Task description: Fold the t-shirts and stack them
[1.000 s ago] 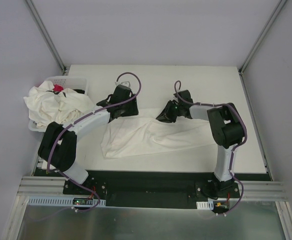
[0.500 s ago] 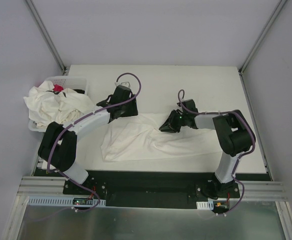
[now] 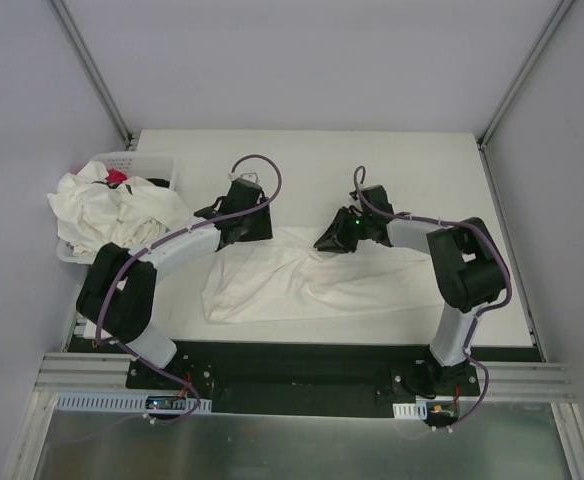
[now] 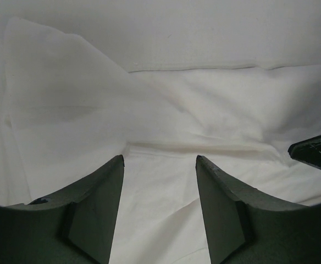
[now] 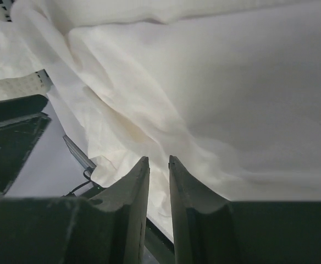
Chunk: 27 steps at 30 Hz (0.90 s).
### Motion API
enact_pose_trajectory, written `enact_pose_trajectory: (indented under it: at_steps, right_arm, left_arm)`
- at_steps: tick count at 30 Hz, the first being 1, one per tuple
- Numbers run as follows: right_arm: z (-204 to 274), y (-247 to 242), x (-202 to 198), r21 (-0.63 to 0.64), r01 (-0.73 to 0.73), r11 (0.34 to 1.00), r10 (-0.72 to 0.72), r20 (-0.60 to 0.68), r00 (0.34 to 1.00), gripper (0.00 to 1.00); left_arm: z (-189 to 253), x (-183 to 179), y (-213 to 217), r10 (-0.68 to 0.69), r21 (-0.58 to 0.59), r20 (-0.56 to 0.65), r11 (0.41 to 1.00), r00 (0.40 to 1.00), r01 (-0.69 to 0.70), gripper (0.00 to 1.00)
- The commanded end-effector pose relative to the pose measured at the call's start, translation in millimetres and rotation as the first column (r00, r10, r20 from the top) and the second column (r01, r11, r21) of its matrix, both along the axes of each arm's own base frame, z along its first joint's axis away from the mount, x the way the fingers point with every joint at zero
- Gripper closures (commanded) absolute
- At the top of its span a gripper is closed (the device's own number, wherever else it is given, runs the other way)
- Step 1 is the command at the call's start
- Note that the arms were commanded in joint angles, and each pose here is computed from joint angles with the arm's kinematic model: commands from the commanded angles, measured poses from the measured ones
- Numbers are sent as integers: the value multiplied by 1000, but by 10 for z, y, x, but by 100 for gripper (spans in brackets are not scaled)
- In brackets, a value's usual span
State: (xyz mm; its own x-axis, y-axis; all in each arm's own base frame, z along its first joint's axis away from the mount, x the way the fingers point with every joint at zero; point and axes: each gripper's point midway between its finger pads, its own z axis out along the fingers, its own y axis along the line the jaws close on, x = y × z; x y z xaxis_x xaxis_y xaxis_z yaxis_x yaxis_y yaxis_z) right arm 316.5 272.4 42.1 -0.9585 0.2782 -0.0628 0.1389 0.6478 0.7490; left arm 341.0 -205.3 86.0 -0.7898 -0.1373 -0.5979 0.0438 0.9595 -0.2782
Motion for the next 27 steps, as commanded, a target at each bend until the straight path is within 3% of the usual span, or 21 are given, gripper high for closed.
enact_pose_trajectory:
  at_steps: [1,11,27]
  right_arm:
    - [195,125,182,19,-21,1000,20,54,998,76]
    - [118,267,378,31,-24,999,23,40,999,76]
    - [118,676,354,70,-98,993,97,19,995,76]
  left_arm:
    - [5,91,-2,15,19,42,1000,999,-16,46]
    - [-159,202,-75,21,27,15,999,1000,-21,46]
    - [-178,374,-145,13,46,27,999,1000,-15,47]
